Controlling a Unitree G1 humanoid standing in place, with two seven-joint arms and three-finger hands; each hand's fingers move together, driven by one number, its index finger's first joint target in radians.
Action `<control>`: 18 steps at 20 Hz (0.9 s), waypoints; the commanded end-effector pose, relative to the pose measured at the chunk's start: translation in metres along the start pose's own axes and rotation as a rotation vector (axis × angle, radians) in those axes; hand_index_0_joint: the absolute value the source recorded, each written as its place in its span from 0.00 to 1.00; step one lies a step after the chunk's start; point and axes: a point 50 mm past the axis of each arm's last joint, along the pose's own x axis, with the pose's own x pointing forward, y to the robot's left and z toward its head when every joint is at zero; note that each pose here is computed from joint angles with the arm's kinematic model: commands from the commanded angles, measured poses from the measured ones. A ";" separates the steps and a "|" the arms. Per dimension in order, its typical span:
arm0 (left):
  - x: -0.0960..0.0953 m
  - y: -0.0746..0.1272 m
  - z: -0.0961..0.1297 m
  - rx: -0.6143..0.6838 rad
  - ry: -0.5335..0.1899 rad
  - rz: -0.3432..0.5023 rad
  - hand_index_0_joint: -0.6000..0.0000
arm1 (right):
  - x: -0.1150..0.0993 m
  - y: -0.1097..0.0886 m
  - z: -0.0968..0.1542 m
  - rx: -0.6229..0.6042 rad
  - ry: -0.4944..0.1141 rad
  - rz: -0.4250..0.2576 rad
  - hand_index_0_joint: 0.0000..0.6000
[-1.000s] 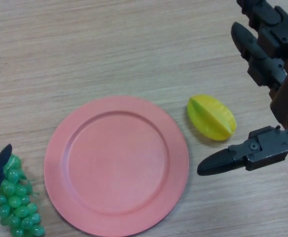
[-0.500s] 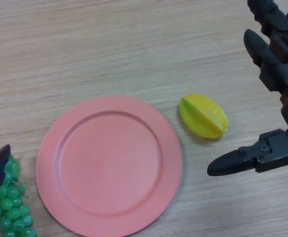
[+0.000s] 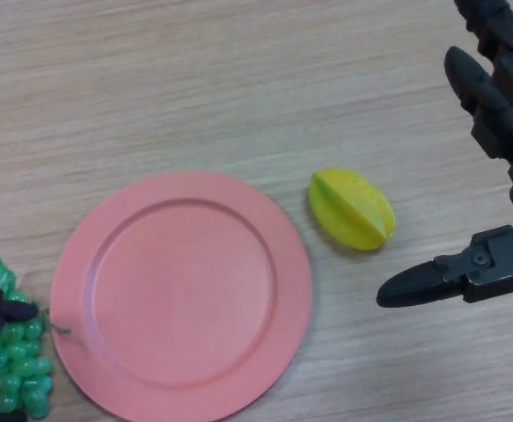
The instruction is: Pick up the green grapes and place it on the plate
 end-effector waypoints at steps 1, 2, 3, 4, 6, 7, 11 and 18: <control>-0.003 0.023 -0.015 0.133 -0.013 0.005 0.00 | -0.006 -0.003 0.030 0.002 -0.236 -0.019 0.00; -0.001 0.028 -0.017 0.165 -0.025 0.012 0.00 | -0.006 -0.003 0.031 0.004 -0.243 -0.017 0.00; -0.001 0.032 -0.017 0.159 -0.024 0.018 0.00 | -0.006 -0.003 0.031 0.005 -0.245 -0.016 0.00; 0.001 0.042 -0.015 0.106 -0.025 0.037 0.00 | -0.006 -0.002 0.032 0.008 -0.249 -0.014 0.00; 0.006 0.062 -0.013 0.062 -0.016 0.129 0.00 | -0.006 -0.002 0.033 0.014 -0.248 -0.013 0.00; 0.007 0.070 -0.011 0.032 -0.023 0.156 0.00 | -0.006 -0.002 0.033 0.014 -0.247 -0.013 0.00; 0.009 0.104 0.024 -0.282 -0.100 0.226 0.00 | -0.006 -0.003 0.033 0.021 -0.251 -0.014 0.00; 0.007 0.113 0.088 -0.367 -0.279 0.199 0.00 | -0.007 -0.004 0.034 0.025 -0.257 -0.021 0.00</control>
